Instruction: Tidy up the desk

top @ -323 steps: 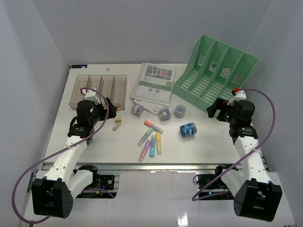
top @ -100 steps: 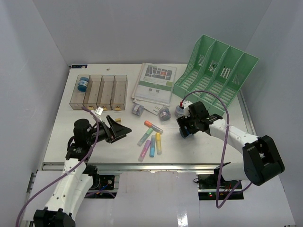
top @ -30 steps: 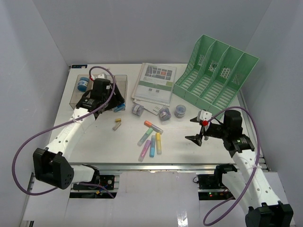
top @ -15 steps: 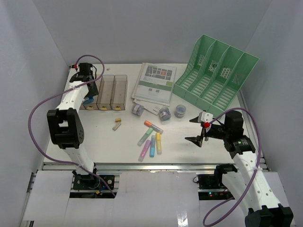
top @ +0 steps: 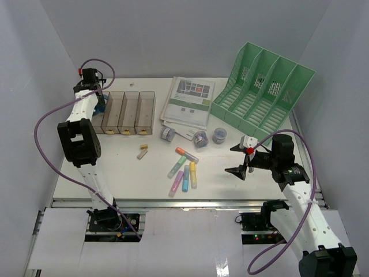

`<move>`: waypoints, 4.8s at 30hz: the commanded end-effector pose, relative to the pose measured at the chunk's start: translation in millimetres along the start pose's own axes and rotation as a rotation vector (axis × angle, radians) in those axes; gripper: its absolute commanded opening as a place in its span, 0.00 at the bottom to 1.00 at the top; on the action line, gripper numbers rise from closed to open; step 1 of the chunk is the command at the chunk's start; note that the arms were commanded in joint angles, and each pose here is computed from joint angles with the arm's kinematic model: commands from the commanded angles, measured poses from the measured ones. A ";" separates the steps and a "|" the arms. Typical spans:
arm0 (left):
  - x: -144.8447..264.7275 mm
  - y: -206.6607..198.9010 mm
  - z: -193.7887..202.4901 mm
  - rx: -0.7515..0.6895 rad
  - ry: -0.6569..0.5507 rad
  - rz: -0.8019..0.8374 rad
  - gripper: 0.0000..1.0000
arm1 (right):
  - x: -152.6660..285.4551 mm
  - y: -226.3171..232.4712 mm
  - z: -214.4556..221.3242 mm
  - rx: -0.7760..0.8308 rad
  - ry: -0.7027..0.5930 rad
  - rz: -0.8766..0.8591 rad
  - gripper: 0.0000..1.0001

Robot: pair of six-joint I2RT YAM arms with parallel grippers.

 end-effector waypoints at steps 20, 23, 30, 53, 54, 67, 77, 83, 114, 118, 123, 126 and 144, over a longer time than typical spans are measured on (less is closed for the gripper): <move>40.2 4.5 -32.0 0.083 -0.117 0.102 0.98 | -1.4 -1.9 0.7 -0.004 0.011 -0.024 0.91; 69.8 -6.2 -41.2 0.100 -0.170 0.205 0.98 | -1.5 -3.3 2.9 -0.005 0.018 -0.018 0.91; 193.2 -83.7 -34.1 0.083 -0.298 0.840 0.96 | 0.3 -10.7 9.6 -0.017 0.043 0.019 0.91; 255.6 -204.8 116.6 0.780 0.186 0.794 0.95 | 12.7 -29.3 26.4 -0.101 0.067 0.109 0.91; 254.9 -209.9 118.0 0.793 0.200 0.788 0.94 | 12.8 -29.4 26.6 -0.103 0.068 0.109 0.91; 222.1 -255.9 117.6 0.884 0.308 0.665 0.92 | 13.9 -29.7 26.1 -0.107 0.066 0.105 0.91; 190.6 -282.6 131.8 0.847 0.363 0.577 0.85 | 13.1 -28.0 27.7 -0.116 0.069 0.092 0.91; 185.4 -286.6 132.0 0.838 0.356 0.564 0.70 | 17.6 -32.0 28.1 -0.126 0.065 0.115 0.91; 189.5 -137.5 9.2 0.144 -0.284 0.698 0.07 | 18.3 -30.0 28.2 -0.137 0.056 0.100 0.91; 142.5 -98.8 -16.1 0.214 -0.280 0.610 0.07 | 18.4 -29.5 27.2 -0.138 0.052 0.096 0.91; 102.0 -86.0 -45.0 0.245 -0.283 0.605 0.07 | 17.9 -28.5 25.9 -0.140 0.047 0.086 0.91; 79.1 -87.9 -54.8 0.238 -0.272 0.574 0.09 | 17.7 -28.1 25.2 -0.143 0.045 0.081 0.91; 9.7 -92.5 -48.0 0.211 -0.150 0.420 0.82 | 17.0 -29.6 28.2 -0.160 0.056 0.079 0.91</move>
Point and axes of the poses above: each gripper's point midway between its finger pads, its own x axis back along the fingers, its own y axis along the line the jaws close on, z = x × y, the point moved 4 cm from there along x, back along the fingers, and after that the axes turned 7 degrees about -x, right-handed, at the moved point
